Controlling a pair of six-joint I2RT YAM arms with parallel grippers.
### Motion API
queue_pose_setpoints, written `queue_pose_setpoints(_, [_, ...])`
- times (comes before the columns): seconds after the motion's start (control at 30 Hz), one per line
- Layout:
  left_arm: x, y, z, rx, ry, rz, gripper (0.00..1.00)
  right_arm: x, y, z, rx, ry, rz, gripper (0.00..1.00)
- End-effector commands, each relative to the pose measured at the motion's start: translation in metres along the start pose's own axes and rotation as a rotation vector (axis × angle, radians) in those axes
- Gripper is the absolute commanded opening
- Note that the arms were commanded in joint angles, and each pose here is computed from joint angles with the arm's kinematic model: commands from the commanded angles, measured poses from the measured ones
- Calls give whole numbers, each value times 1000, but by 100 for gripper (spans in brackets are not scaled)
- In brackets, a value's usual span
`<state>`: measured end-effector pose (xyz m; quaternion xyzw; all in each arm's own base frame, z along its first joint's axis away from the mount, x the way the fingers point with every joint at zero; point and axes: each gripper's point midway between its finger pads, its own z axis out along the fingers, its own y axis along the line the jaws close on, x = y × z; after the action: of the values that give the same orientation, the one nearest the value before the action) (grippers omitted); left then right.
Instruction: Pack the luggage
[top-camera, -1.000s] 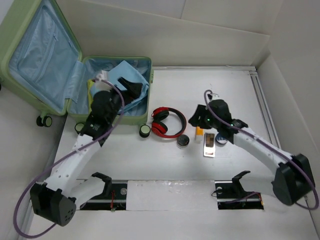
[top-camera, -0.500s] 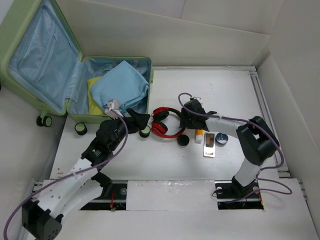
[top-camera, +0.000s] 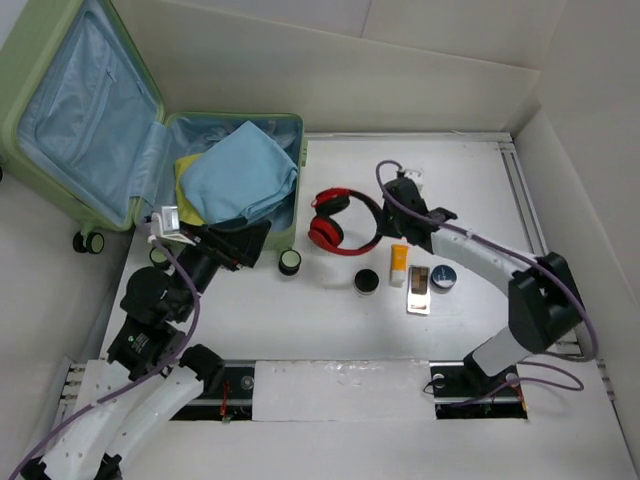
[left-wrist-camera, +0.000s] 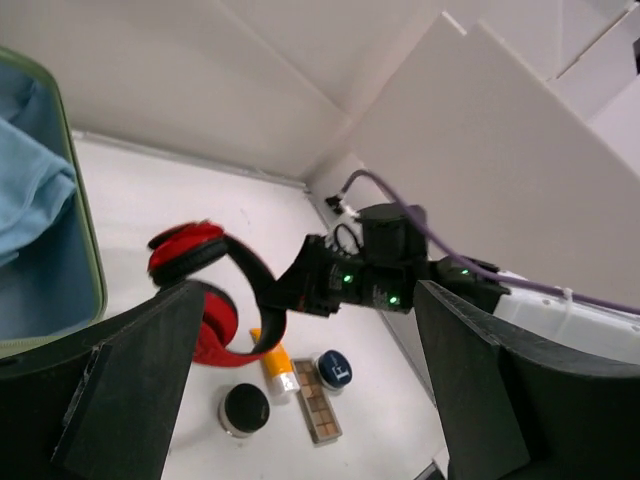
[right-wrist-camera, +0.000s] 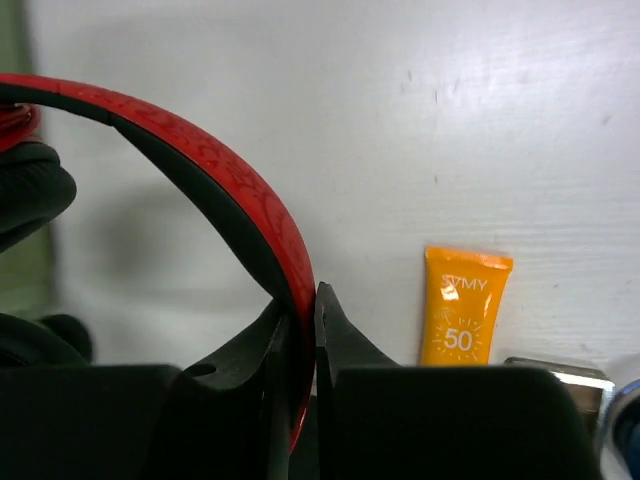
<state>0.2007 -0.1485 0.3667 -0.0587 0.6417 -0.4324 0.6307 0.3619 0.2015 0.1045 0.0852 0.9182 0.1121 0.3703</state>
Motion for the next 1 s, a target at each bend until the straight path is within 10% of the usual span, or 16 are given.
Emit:
queue_pose_setpoints(0.0, [-28, -25, -14, 64, -49, 44, 83, -100, 51, -68, -167, -251, 91, 0])
queue_pose_setpoints(0.4, [-41, -26, -26, 53, -84, 59, 83, -162, 264, -78, -523, -321, 95, 0])
queue_pose_setpoints(0.47, [-45, -27, -29, 47, -96, 58, 83, -134, 297, -32, -538, -244, 80, 19])
queue_pose_setpoints(0.5, [-50, -25, -31, 33, -118, 56, 83, -131, 324, -21, -593, -227, 79, 53])
queue_pose_setpoints(0.53, [-49, -21, -31, 18, -114, 57, 83, -145, 337, -49, -646, -249, 84, 53])
queue_pose_setpoints(0.67, [-44, -14, -29, -13, -95, 60, 83, -136, 330, -38, -598, -217, 85, 82])
queue_pose_setpoints(0.97, [48, 19, 31, -61, 216, 66, 82, -155, 148, -74, -353, -358, 165, 75])
